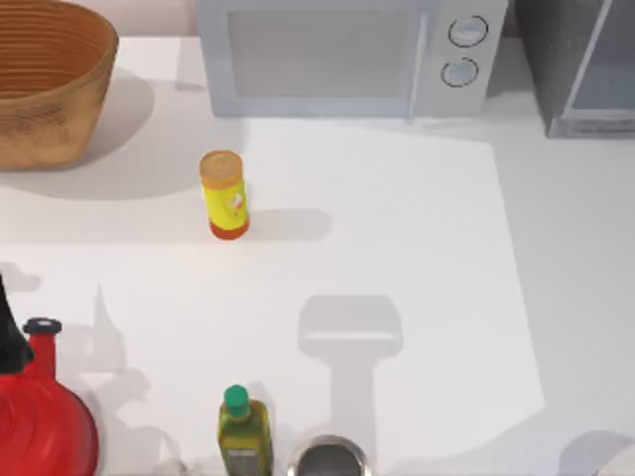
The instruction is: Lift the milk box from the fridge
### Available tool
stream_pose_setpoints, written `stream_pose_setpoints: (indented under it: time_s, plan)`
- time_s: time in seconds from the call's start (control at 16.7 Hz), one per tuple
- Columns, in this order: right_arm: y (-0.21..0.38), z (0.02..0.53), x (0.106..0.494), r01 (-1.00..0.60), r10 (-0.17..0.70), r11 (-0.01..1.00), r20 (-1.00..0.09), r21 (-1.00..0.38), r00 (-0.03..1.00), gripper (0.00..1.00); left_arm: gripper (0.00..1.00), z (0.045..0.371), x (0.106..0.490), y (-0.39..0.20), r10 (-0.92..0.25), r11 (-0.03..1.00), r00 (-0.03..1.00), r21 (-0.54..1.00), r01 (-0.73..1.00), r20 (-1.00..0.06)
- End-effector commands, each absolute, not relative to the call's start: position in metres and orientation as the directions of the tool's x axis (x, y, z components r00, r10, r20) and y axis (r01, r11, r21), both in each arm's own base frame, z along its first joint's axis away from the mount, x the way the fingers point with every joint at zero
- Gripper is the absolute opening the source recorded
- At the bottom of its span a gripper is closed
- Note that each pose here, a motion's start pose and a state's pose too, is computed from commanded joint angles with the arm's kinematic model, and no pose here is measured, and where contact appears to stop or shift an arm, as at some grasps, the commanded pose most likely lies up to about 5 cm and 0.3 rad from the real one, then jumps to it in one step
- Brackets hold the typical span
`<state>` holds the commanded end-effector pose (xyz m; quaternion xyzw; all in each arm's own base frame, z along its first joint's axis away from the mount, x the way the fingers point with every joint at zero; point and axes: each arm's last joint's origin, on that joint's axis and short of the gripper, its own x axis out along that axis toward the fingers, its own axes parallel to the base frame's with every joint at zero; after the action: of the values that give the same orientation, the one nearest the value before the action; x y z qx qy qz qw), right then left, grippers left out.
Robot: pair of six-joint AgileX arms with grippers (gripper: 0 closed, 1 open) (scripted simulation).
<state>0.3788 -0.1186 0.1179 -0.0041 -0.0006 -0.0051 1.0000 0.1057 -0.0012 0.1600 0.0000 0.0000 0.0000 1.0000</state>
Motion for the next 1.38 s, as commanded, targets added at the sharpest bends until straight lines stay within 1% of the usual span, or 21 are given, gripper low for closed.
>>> stream_pose_setpoints:
  time_s: [0.36,0.78,1.08,1.38]
  plan:
    - [-0.12,0.117,0.383,0.011,-0.011,1.0,-0.001,-0.007,1.0,1.0,1.0,0.16,0.106,-0.001,0.0,1.0,1.0,0.0,0.0,0.0]
    - [-0.12,0.118,0.436,0.01,-0.01,1.0,0.004,-0.009,1.0,1.0,1.0,0.16,0.106,-0.001,0.0,1.0,1.0,0.0,0.0,0.0]
    - [-0.119,0.118,0.44,0.01,-0.01,1.0,0.0,-0.008,1.0,1.0,1.0,0.16,0.106,-0.001,0.0,1.0,1.0,0.0,0.0,0.0]
    - [-0.119,0.118,0.44,0.01,-0.01,1.0,0.0,-0.008,1.0,0.62,1.0,0.16,0.106,-0.001,0.0,1.0,1.0,0.0,0.0,0.0]
